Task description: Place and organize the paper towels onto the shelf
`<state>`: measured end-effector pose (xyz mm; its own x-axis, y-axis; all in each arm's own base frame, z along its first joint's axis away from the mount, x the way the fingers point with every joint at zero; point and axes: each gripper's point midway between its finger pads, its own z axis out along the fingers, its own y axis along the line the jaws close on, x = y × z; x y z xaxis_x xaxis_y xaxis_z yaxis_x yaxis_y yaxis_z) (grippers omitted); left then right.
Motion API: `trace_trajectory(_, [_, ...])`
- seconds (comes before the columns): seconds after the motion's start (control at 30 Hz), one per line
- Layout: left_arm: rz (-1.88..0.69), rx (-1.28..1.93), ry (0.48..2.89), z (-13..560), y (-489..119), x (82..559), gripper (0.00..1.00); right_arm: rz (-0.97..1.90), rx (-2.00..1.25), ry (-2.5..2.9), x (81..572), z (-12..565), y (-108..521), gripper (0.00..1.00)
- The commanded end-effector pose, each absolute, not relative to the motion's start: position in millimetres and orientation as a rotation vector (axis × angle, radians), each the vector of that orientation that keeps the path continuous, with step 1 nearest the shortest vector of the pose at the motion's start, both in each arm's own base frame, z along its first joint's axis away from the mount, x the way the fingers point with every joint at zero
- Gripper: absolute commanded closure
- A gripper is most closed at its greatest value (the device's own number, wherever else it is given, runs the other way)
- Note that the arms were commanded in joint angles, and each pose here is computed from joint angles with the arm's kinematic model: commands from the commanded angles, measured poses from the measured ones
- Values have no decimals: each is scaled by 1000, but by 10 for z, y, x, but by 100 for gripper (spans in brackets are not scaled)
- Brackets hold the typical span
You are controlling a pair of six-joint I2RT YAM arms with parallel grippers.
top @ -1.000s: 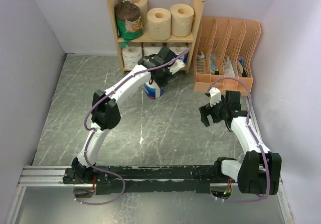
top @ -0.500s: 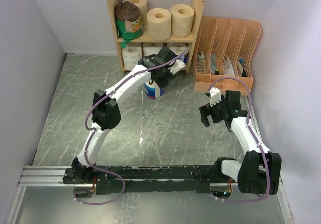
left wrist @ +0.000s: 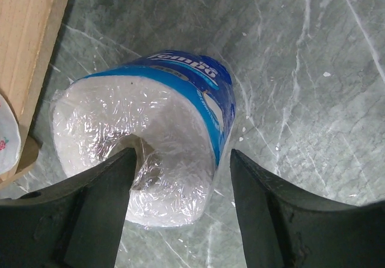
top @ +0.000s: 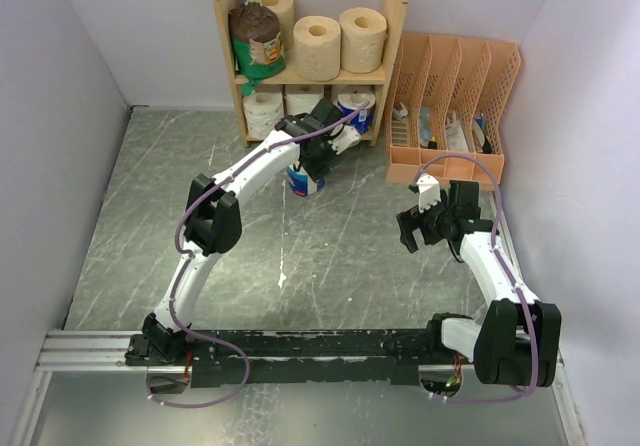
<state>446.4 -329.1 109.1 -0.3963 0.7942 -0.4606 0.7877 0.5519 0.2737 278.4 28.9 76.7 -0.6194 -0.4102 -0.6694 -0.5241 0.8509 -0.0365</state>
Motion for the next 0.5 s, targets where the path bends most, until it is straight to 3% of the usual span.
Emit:
trace_trajectory(0.0, [-21,1268,2253,1007,-3334,4463,27,211,-695,2310,2815,809,306,0])
trace_trajectory(0.17, [-34,1279,2263,973,-3349,4443,43,207,-695,2310,2820,807,305,0])
trace_trajectory(0.23, [-37,1286,2269,942,-3344,4431,53,206,-695,2310,2817,807,303,0])
trace_trajectory(0.37, [-29,1301,2268,937,-3332,4424,83,203,-695,2310,2820,806,302,0])
trace_trajectory(0.47, [1,1322,2243,1006,-3316,4444,93,200,-693,2311,2824,806,300,0])
